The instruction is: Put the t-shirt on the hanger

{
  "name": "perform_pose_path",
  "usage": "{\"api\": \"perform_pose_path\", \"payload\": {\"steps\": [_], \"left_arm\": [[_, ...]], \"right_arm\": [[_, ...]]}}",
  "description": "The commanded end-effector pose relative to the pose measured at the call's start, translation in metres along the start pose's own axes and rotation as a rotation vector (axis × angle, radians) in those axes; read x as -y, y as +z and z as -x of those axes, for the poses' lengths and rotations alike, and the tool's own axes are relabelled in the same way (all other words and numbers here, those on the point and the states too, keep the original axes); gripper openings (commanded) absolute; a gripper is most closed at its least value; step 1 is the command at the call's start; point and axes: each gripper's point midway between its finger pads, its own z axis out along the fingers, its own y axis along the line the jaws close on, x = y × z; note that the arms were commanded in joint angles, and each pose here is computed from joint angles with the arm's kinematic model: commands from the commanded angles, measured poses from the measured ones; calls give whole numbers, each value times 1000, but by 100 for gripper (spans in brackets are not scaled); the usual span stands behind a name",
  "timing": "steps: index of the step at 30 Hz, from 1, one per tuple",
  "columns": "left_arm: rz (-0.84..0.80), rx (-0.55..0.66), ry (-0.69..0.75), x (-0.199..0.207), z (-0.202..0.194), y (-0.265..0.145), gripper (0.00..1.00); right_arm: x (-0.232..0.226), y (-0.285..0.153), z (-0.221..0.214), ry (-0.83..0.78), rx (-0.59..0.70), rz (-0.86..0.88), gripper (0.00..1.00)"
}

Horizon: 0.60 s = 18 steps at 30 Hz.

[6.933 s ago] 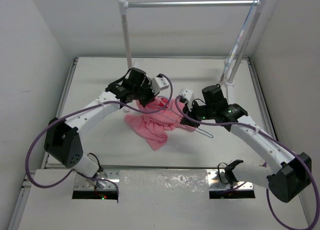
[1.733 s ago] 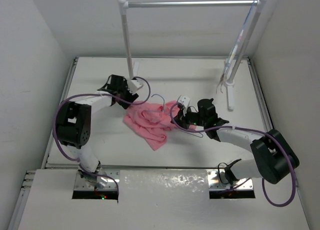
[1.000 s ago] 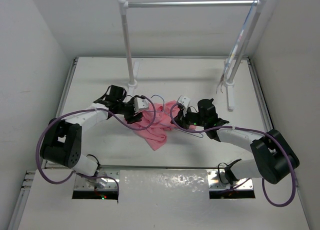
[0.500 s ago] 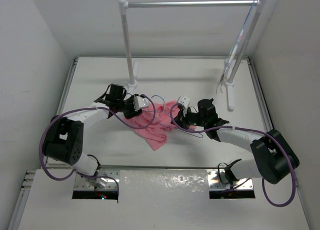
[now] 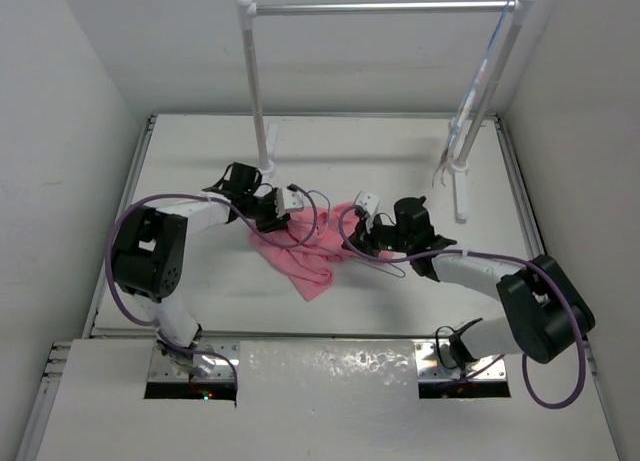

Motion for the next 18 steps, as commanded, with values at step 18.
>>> {"api": "perform_pose_path", "payload": {"steps": [18], "left_arm": [[-149,250,-5,45,79,-20,25]], "right_arm": [[8,20,59,-78,122,34,0]]}}
